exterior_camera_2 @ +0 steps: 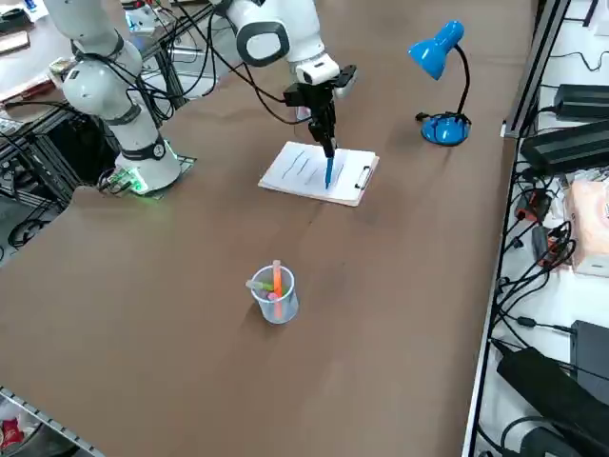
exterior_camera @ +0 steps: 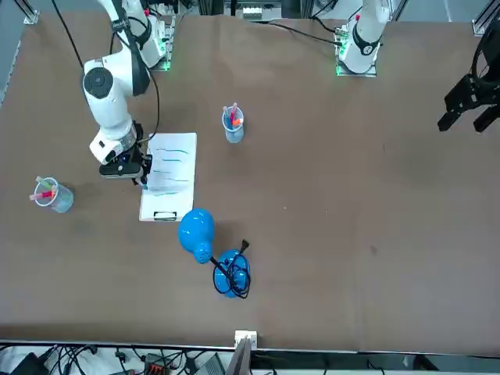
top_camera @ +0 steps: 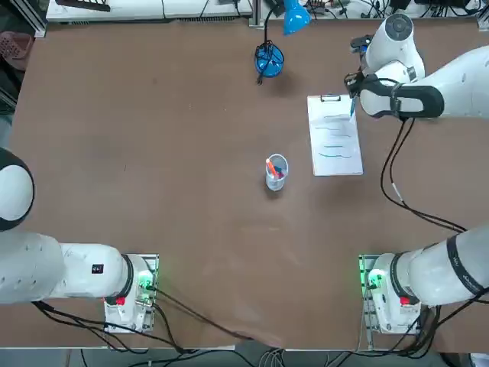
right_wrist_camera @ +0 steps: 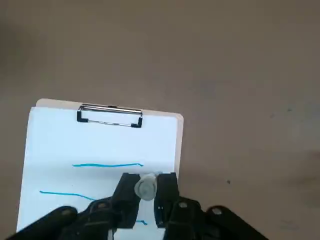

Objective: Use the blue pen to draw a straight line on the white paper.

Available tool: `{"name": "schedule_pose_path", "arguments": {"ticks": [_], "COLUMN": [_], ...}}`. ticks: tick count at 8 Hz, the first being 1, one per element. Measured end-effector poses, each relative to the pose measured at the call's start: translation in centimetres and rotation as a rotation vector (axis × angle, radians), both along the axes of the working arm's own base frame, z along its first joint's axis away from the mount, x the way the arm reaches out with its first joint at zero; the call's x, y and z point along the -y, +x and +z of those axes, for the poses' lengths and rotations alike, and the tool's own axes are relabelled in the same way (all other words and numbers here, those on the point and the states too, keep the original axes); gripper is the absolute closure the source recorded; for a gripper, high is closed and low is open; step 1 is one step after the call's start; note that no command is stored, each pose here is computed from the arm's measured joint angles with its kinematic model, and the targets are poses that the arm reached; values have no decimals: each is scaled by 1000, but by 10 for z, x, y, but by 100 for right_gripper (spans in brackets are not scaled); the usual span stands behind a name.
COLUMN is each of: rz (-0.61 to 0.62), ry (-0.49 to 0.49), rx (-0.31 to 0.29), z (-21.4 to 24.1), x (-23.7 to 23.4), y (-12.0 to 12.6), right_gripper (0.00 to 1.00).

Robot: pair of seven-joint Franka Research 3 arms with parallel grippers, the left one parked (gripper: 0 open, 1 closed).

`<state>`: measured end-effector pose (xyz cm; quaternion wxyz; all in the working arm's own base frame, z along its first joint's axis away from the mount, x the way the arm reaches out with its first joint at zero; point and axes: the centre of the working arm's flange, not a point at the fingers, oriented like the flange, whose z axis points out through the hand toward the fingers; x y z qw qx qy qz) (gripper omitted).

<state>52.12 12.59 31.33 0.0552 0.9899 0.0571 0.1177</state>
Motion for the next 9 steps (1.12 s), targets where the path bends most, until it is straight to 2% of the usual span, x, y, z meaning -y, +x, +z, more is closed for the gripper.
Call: {"name": "schedule_pose_path", "arguments": {"ticks": [4, 9], "rz": [-6, -75], "ry": [1, 19], "rx": [11, 14], "z": [-3, -11], "x": [-3, -6], "y": [18, 23], "right_gripper": [81, 81]}}
